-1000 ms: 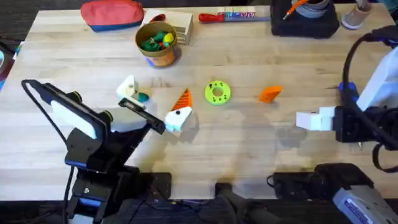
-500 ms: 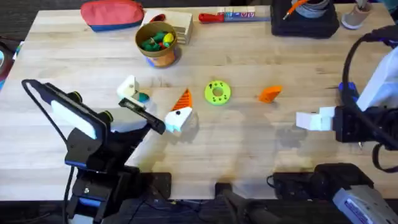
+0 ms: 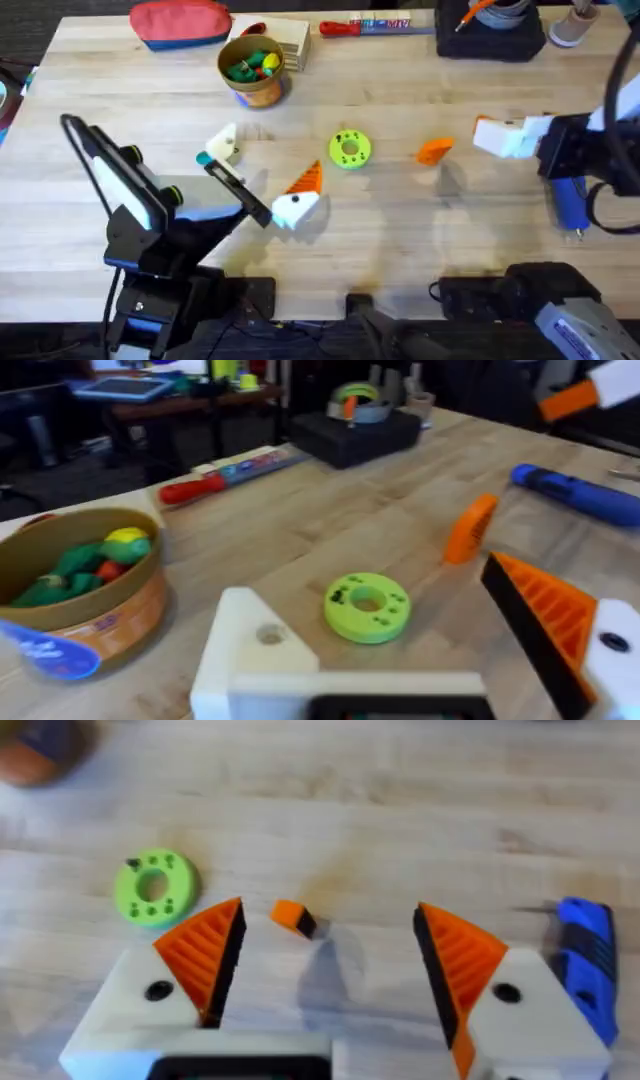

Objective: Pick up the gripper from the table and insert it into the empty holder that is missing its gripper. Then pick up a screw, insert it into the mounting hole, and use the screwdriver to tighten it. Finally, clean up the table by picking up the vegetable and placing it into the bucket.

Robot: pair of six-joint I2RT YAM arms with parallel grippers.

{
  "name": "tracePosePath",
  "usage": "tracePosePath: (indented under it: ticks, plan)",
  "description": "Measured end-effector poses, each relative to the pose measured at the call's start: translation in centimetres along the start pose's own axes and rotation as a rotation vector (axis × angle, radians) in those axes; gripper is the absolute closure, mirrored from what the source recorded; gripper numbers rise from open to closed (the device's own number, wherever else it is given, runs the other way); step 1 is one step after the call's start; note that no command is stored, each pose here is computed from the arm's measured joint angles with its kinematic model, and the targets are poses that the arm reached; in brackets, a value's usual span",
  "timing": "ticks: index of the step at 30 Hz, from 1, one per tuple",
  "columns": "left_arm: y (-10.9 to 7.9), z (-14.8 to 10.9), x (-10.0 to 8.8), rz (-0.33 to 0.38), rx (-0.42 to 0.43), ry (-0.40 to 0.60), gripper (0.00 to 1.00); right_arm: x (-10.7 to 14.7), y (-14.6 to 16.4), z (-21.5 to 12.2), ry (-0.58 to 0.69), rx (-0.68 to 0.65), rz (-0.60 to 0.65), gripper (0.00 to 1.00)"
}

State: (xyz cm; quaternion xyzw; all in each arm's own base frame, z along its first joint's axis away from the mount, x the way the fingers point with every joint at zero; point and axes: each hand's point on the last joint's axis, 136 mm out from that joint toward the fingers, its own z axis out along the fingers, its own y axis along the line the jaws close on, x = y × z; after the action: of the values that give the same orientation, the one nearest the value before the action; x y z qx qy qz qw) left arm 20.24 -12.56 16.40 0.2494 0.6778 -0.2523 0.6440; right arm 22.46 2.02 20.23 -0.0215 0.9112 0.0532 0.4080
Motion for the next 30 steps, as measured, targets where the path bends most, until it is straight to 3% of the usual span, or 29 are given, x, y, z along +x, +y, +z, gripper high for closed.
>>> tracePosePath:
  ticks: [6, 11, 17, 30]
  plan:
    - [-4.5, -0.6, 0.2, -0.007, 0.268, 0.006, 0.012, -0.1, 1.2, 0.0, -0.005, -0.072, 0.010, 0.010]
    - [-6.5, -1.3, 0.2, -0.009, 0.386, 0.007, 0.012, -0.4, 1.6, 0.1, -0.010, -0.091, -0.013, 0.010]
    - [-7.2, -1.6, 0.2, -0.010, 0.434, 0.006, 0.013, 2.4, 3.1, 1.6, 0.205, -0.152, -0.154, 0.011]
    - [-7.4, -1.7, 0.2, -0.052, 0.444, 0.016, 0.013, 3.4, 2.3, 6.1, 0.498, -0.101, -0.543, 0.010]
